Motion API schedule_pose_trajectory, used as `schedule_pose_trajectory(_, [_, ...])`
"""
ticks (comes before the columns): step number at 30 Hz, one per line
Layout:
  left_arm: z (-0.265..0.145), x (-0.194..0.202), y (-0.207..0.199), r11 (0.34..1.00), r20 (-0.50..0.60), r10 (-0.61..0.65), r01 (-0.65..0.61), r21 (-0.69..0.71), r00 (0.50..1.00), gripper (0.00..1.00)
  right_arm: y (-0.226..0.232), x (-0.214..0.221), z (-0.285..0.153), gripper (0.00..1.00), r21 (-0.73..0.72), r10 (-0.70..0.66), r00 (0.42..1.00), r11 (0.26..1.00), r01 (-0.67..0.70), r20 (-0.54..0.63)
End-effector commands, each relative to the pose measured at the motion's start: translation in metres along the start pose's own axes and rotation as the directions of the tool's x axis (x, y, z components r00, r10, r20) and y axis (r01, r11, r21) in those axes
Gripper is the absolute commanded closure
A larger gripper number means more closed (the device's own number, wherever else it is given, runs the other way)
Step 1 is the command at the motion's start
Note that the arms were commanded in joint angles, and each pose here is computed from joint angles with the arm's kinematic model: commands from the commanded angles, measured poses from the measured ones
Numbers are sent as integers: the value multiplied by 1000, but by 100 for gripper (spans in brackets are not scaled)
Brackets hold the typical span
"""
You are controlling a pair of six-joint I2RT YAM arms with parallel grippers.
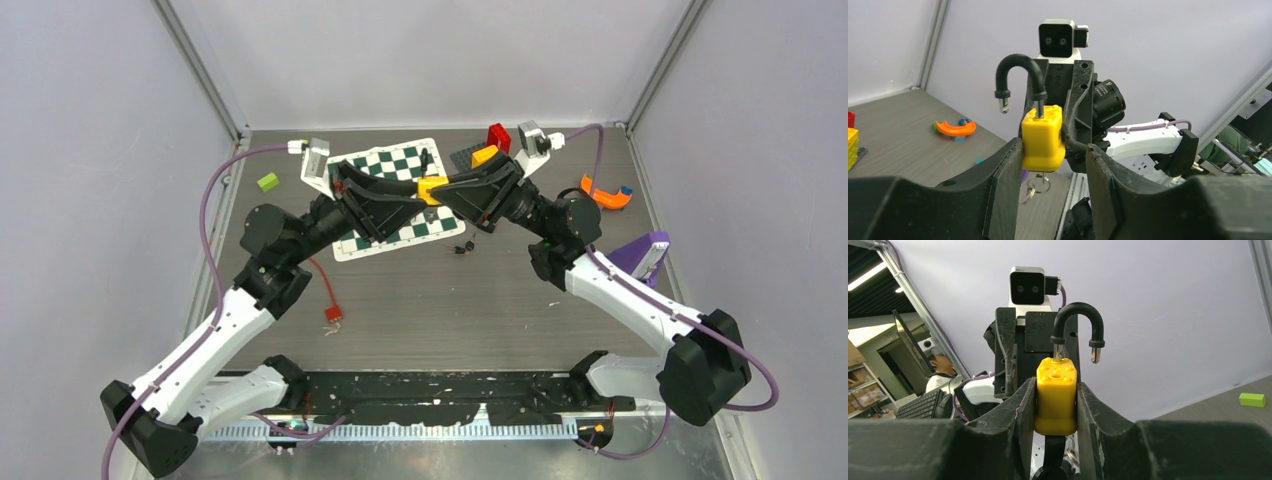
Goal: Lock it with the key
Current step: Lock the lock.
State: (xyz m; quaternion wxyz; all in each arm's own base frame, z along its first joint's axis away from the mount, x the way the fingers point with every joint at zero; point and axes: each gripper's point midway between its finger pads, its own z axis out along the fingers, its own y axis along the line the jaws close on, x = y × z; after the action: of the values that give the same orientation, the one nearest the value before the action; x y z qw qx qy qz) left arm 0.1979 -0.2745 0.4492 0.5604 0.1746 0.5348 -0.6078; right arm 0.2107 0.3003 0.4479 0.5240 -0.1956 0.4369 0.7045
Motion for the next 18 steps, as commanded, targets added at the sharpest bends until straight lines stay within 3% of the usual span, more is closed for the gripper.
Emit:
schedule_pose_trajectory(1, [2, -7, -6, 1000, 9, 7, -7, 9, 1000, 59, 21, -21, 12, 95, -86, -20, 998, 996, 25, 60])
schedule_pose_trajectory(9, [9, 8, 4, 999, -66, -40, 39, -16, 997, 67, 21, -16, 14, 95, -121, 26, 999, 992, -22, 34])
schedule_pose_trajectory(12, [8, 7, 5, 999, -66, -38, 37, -19, 997, 83, 18, -13, 15, 95, -118, 35, 999, 993, -32, 27])
schedule_pose_trajectory(14, [8, 7, 6, 999, -66, -33, 32, -25, 997, 100, 16, -11, 15, 90, -115, 44, 999, 993, -41, 21])
schedule_pose_trajectory(18, [5, 7, 6, 1000, -77, -5, 4, -15, 997, 100, 10, -7, 16, 71, -95, 68, 998, 993, -68, 3])
